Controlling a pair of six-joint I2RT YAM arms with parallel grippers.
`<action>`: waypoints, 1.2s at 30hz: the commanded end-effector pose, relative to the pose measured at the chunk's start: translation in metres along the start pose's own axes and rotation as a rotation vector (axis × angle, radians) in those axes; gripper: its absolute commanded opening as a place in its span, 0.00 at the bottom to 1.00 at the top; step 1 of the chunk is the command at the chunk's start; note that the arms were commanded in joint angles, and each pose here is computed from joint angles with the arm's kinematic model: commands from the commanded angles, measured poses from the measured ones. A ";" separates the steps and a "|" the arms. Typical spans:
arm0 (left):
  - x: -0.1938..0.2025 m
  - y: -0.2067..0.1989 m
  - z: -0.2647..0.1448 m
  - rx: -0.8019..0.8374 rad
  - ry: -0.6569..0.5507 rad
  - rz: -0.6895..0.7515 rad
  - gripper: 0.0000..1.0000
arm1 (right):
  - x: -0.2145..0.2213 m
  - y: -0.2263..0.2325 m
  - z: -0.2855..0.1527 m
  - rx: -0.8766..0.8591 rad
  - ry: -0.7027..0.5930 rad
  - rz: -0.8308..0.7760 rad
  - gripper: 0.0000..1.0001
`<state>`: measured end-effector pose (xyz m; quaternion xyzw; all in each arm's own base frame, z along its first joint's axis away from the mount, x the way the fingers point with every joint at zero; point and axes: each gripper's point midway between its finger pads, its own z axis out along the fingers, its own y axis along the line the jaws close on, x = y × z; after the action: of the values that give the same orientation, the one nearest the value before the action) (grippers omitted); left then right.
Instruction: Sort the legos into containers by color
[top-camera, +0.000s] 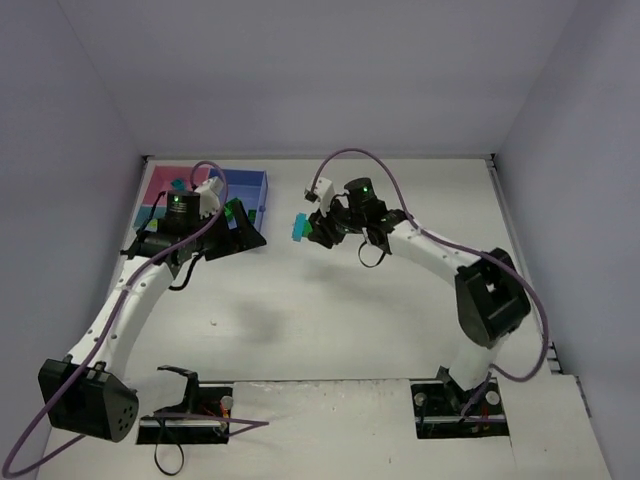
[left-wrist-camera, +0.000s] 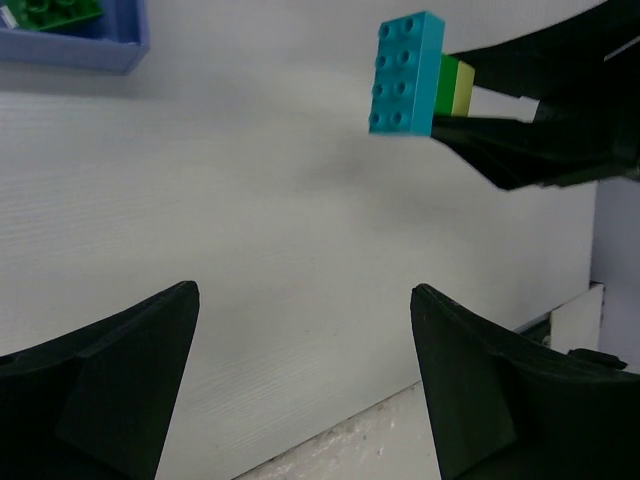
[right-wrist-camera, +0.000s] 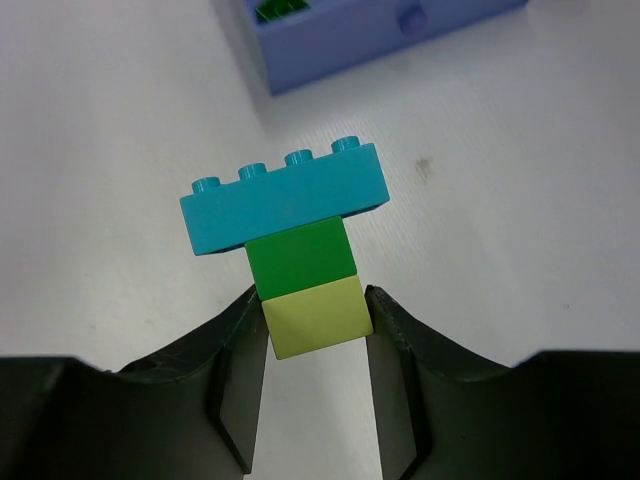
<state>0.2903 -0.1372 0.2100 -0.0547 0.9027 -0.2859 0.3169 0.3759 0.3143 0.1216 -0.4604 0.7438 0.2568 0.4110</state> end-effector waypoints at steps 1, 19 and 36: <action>-0.035 -0.058 -0.008 0.185 -0.113 0.018 0.79 | -0.066 0.022 -0.033 0.032 -0.197 -0.063 0.00; -0.030 -0.145 0.006 0.531 -0.149 0.072 0.71 | -0.106 0.077 -0.115 0.031 -0.389 -0.035 0.00; -0.013 -0.165 0.013 0.620 -0.061 0.082 0.10 | -0.093 0.077 -0.128 0.081 -0.381 -0.026 0.00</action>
<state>0.2933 -0.2716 0.2694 0.0411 0.7979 -0.5074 0.3229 0.2799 0.2934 0.2293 -0.4058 0.6956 0.2979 0.5125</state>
